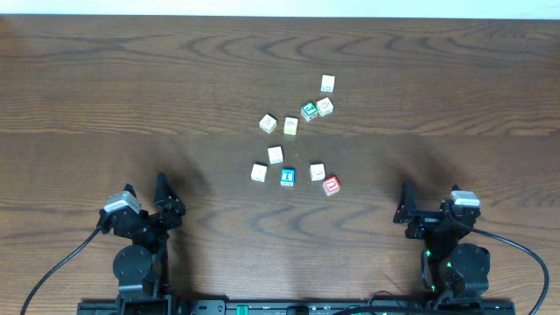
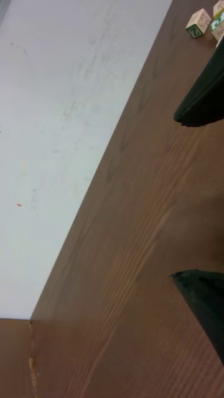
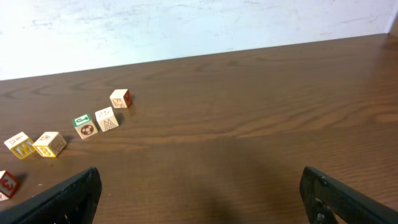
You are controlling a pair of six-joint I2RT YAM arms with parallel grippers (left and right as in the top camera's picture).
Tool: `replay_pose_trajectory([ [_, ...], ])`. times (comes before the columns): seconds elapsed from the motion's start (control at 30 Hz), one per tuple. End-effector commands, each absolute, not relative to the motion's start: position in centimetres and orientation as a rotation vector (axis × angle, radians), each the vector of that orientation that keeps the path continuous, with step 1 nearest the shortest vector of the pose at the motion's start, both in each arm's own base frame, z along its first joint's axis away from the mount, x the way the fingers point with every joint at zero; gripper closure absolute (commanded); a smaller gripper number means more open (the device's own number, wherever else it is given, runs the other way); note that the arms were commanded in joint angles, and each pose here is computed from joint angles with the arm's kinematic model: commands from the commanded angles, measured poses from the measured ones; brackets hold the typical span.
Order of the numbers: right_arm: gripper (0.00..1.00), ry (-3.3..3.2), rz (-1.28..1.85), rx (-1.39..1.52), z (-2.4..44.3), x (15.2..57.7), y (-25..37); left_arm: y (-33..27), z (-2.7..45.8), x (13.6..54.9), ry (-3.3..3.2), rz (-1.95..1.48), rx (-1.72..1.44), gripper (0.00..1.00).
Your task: Lift 3 blocks
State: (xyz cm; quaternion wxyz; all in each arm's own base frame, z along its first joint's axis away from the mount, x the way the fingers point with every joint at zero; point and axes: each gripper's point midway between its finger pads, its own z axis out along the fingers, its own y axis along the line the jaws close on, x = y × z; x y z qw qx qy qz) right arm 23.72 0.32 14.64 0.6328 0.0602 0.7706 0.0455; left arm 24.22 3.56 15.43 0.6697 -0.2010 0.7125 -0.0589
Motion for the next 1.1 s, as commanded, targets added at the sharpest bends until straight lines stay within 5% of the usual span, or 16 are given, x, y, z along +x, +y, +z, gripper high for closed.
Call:
replay_pose_trajectory([
  [0.0, 0.01, 1.755, 0.152, 0.136, 14.8, 23.7, 0.8, 3.8, 13.8, 24.1, 1.66, -0.097, -0.456, 0.26],
  [0.3, 0.01, 1.752, 0.518, -0.13, 15.6, 22.2, 7.4, 3.8, 13.8, 24.1, 1.66, -0.097, -0.456, 0.26],
  [1.07, 0.01, 1.765, 0.476, -0.263, 17.7, 20.5, 8.0, 3.8, 13.8, 24.1, 1.66, -0.097, -0.456, 0.26],
])
